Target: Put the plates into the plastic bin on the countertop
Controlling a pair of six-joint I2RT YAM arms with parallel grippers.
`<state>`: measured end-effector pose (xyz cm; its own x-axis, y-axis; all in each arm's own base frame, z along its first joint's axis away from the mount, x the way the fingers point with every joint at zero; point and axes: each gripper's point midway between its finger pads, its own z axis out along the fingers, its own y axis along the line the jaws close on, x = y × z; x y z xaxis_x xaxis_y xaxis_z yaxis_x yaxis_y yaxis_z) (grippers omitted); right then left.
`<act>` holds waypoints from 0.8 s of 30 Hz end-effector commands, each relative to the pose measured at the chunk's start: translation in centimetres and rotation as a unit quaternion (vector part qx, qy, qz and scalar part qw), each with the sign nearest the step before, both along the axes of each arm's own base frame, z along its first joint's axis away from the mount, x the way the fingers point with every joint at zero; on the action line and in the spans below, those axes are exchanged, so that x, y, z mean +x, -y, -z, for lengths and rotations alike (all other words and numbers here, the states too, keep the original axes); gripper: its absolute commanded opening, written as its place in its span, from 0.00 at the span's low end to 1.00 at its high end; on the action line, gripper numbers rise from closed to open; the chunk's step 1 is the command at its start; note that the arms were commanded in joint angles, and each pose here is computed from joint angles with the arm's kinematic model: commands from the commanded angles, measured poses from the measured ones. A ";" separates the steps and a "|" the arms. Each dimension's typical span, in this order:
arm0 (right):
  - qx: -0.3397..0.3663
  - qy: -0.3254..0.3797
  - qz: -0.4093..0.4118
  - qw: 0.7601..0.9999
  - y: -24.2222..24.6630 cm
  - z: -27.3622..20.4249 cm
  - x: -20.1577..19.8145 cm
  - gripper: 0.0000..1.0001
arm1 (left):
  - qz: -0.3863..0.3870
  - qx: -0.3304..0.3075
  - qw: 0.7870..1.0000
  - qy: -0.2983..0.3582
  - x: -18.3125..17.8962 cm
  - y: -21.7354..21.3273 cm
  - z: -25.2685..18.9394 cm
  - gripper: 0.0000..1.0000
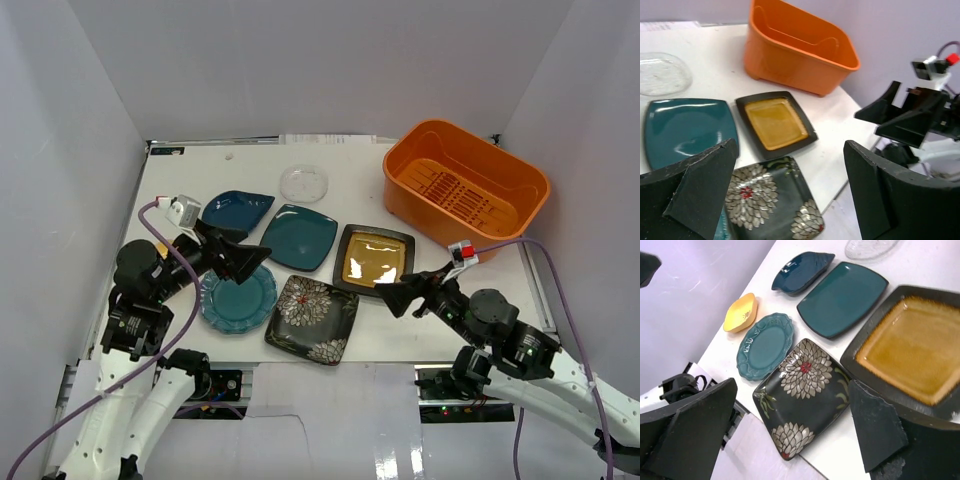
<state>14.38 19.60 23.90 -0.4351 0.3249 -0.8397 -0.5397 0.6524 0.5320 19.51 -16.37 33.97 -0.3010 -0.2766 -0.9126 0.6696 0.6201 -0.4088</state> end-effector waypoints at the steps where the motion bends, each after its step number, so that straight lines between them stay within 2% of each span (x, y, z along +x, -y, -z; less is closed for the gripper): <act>1: -0.002 -0.063 0.040 0.997 1.6 2.3 -0.1 0.97 | 0.039 -0.022 0.999 -0.023 -1.7 0.9 -0.3 0.98; 4: -0.030 -0.090 0.032 0.995 1.5 3.6 -0.6 0.95 | -0.007 -0.015 0.998 -0.057 -1.2 -0.2 1.3 0.98; 7: -0.059 -0.118 0.021 0.991 0.9 5.4 -1.0 0.92 | -0.044 0.002 0.992 -0.120 -0.9 -1.2 4.2 0.98; 8: -0.061 -0.126 0.019 0.990 0.7 5.7 -1.0 0.89 | -0.051 0.004 0.990 -0.134 -0.8 -1.3 4.9 0.98; 10: -0.059 -0.151 0.008 0.987 -0.2 7.0 -1.4 0.86 | -0.066 0.007 0.983 -0.173 -0.8 -1.6 6.8 0.98; 15: -0.069 -0.216 -0.008 0.974 -2.4 12.0 -2.0 0.84 | -0.085 0.011 0.971 -0.223 -1.0 -2.0 9.6 0.98; 20: -0.027 -0.252 -0.022 0.967 -5.1 13.6 -1.9 0.85 | -0.101 0.002 0.957 -0.273 -1.3 -2.2 10.6 0.98; 21: -0.036 -0.265 -0.018 0.963 -5.3 14.7 -1.8 0.85 | -0.108 0.001 0.954 -0.279 -1.2 -2.3 10.8 0.91; 22: -0.024 -0.264 -0.014 0.964 -5.7 14.7 -1.5 0.85 | -0.121 0.001 0.949 -0.291 -1.3 -2.6 11.3 0.88; 24: -0.017 -0.283 -0.010 0.959 -6.4 15.7 -1.3 0.79 | -0.150 -0.003 0.940 -0.306 -1.0 -3.3 12.2 0.86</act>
